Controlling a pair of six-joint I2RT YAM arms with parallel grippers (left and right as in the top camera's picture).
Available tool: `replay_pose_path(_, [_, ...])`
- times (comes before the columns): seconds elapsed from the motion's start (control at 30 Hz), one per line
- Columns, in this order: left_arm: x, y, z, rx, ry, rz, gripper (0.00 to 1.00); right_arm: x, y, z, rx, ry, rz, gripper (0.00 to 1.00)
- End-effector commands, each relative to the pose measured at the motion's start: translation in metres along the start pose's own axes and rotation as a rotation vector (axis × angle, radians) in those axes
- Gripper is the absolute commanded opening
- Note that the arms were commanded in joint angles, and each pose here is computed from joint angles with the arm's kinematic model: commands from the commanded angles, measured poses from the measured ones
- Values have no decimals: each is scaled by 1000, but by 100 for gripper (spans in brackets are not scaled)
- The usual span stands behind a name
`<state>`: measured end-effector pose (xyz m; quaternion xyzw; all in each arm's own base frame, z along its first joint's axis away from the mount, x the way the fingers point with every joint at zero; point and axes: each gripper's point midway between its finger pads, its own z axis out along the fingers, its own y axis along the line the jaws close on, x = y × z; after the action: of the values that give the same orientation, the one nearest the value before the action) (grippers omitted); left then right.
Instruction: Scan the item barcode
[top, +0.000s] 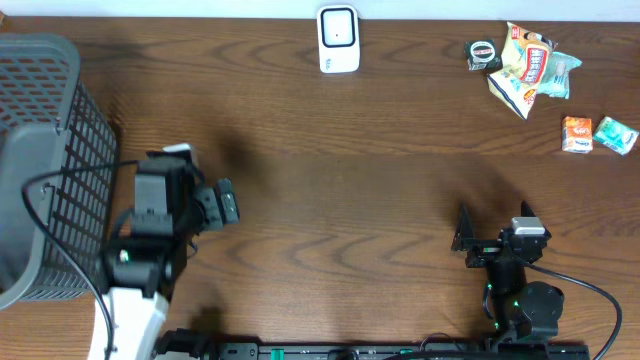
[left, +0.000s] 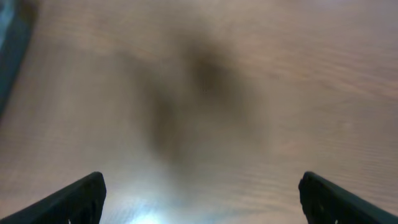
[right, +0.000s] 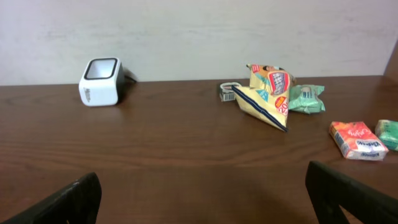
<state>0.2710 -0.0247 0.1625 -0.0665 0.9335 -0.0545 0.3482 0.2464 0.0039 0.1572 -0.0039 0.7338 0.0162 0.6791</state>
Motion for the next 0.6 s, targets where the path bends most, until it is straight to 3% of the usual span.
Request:
replay_pose_path(0.0, [10, -15, -3, 117, -94, 120, 98, 1, -3, 0, 15, -2, 14, 99])
replay_pose_path(0.57, [39, -7, -25, 156, -387, 157, 98, 1, -3, 0, 15, -2, 14, 99])
